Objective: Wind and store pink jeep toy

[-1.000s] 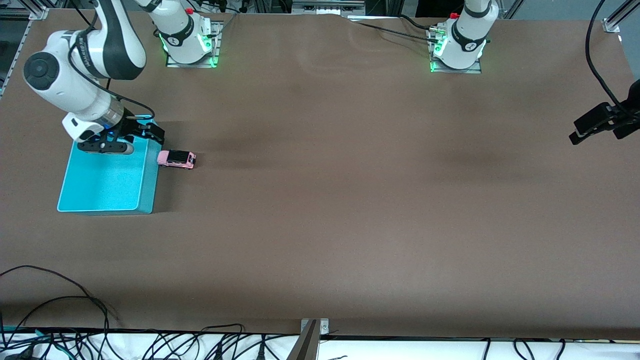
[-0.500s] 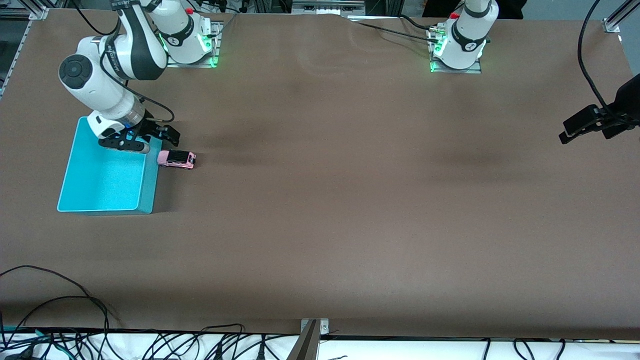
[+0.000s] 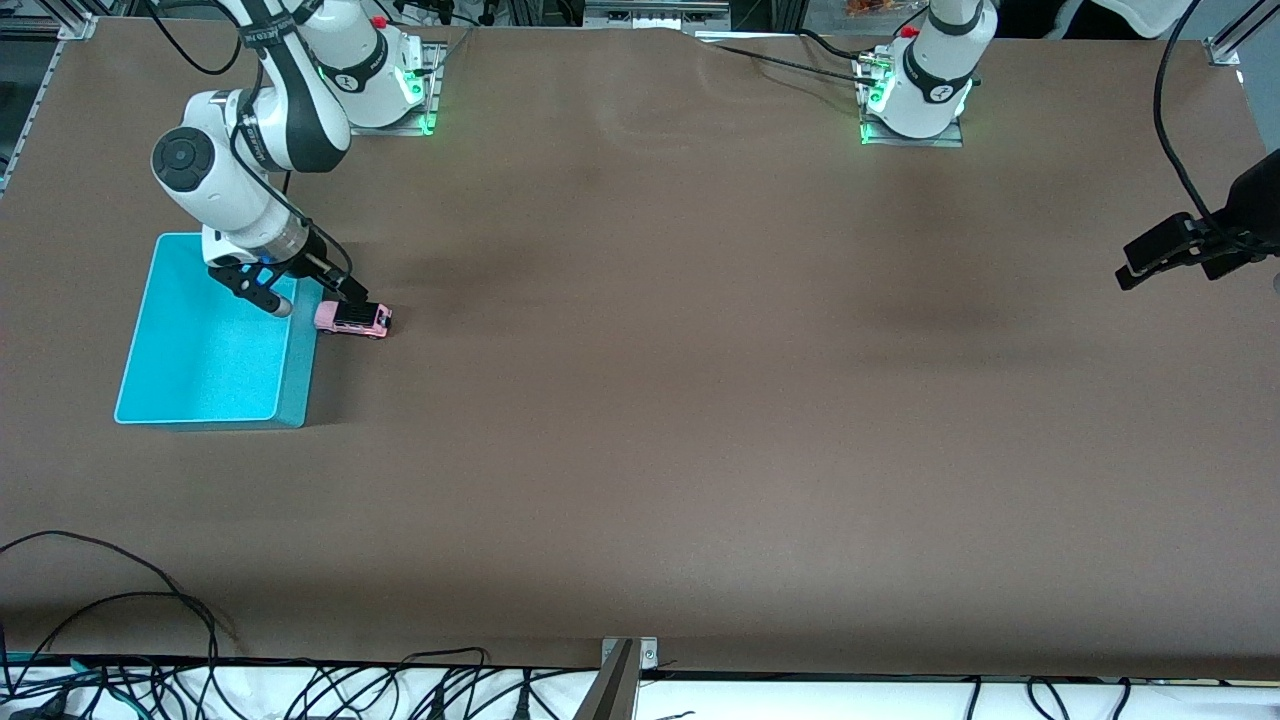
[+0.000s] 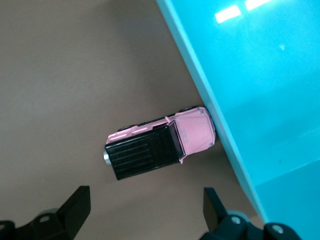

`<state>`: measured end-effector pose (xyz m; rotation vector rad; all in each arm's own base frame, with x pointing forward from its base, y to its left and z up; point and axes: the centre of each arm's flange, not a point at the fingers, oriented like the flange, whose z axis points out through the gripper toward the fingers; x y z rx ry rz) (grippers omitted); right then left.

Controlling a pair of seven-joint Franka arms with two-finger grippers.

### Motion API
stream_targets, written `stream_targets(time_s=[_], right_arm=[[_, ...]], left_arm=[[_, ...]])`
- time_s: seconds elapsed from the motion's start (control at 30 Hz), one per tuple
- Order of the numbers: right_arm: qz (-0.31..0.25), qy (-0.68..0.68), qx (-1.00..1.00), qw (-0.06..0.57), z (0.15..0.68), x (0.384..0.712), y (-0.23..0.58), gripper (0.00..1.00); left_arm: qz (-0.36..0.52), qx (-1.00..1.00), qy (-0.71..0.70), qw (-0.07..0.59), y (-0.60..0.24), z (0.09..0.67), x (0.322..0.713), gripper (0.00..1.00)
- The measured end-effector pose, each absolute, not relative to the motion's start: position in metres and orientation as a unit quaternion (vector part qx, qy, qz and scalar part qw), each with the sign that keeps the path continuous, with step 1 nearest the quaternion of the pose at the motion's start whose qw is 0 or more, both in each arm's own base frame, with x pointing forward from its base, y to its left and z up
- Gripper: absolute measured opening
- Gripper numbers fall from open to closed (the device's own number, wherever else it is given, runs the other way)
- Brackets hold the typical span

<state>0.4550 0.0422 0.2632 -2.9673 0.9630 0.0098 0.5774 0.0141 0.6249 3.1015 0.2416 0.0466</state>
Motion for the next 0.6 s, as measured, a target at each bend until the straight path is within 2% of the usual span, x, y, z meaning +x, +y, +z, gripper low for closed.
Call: stream_targets(time_s=[0.6], right_arm=[[-0.004,0.55,-0.835,0.024,0.226,0.46,0.049,1.0]], left_arm=[[0.011,0.997,0.078,0.015,0.014,0.621,0.58,1.0]])
